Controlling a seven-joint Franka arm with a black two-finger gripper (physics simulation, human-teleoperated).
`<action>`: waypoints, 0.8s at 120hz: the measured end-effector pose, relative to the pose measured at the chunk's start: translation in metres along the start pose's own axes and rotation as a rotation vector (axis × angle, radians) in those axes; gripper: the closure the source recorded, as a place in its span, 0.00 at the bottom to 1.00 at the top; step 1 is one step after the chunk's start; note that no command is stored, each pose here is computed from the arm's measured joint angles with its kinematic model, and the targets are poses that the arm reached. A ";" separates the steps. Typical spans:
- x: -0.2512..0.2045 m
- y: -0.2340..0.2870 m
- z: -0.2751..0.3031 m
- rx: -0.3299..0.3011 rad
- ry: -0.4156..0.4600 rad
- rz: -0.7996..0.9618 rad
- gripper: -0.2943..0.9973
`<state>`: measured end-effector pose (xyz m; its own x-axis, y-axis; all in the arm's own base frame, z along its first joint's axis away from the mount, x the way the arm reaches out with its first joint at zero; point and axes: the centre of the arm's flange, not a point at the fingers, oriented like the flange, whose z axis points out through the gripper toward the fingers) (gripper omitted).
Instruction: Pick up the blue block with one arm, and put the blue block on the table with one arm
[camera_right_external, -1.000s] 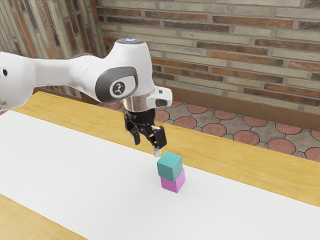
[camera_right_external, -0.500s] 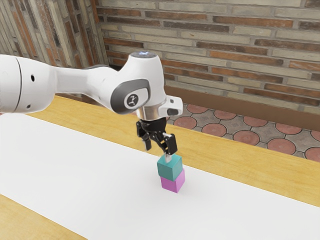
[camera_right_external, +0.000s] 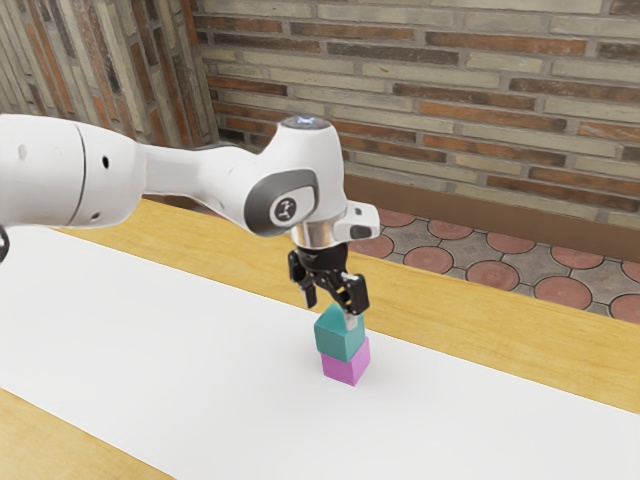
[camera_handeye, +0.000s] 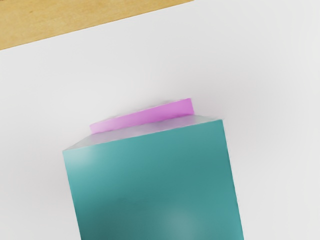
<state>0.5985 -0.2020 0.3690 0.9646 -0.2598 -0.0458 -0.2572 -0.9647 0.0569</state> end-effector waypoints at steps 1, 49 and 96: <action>0.000 0.000 0.000 0.000 0.000 0.000 0.23; 0.010 0.002 0.021 -0.009 -0.025 -0.019 0.23; 0.016 -0.006 0.044 -0.009 -0.056 -0.042 0.23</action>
<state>0.6130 -0.2023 0.3237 0.9695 -0.2217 -0.1041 -0.2161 -0.9744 0.0624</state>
